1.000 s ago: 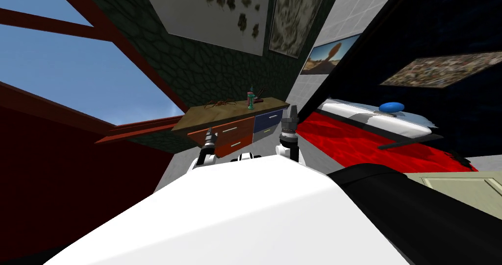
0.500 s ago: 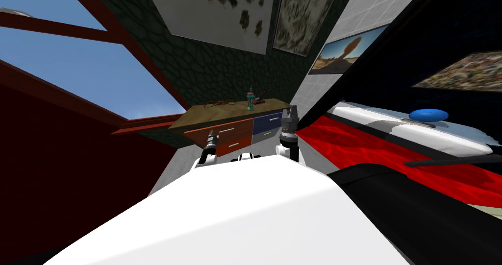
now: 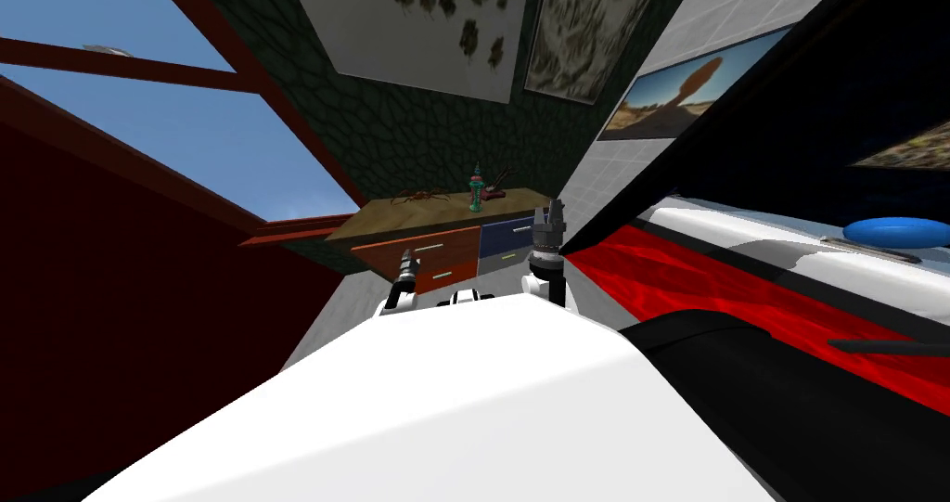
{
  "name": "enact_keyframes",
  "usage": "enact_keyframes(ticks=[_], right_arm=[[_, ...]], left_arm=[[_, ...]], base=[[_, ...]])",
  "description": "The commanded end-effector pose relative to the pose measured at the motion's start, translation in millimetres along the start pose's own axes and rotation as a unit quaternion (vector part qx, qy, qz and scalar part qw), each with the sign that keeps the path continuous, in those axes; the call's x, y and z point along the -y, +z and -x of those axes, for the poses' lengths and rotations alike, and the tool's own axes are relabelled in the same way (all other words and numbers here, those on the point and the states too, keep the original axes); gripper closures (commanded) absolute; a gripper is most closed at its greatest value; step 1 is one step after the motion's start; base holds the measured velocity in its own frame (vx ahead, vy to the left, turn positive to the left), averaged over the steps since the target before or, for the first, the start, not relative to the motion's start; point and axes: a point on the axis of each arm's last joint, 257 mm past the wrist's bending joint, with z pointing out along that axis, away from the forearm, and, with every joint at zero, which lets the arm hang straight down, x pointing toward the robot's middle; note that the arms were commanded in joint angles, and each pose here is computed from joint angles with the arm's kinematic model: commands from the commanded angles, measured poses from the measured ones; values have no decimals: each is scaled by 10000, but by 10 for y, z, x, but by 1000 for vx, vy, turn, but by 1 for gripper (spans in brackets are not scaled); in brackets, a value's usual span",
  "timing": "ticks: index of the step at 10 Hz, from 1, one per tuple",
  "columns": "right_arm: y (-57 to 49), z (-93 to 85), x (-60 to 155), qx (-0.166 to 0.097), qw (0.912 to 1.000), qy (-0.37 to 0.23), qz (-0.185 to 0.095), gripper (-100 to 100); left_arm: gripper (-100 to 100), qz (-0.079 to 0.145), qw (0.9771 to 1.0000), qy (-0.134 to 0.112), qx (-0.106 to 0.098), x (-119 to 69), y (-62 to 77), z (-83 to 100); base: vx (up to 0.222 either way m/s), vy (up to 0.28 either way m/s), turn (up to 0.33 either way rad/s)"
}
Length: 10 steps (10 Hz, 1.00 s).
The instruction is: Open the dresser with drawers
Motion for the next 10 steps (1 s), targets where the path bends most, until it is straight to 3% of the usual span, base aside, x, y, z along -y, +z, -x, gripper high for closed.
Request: enact_keyframes(ticks=[1,6,10], right_arm=[[0,0,0,0,10000,0,0,0],[0,0,0,0,10000,0,0,0],[0,0,0,0,10000,0,0,0]], left_arm=[[-100,82,9995,106,-279,-107,-122,-306],[-100,201,9966,176,-786,-259,-326,-865],[-100,281,9919,211,-1222,-363,-567,-1352]], base=[[92,59,301],[98,45,205],[100,27,223]])
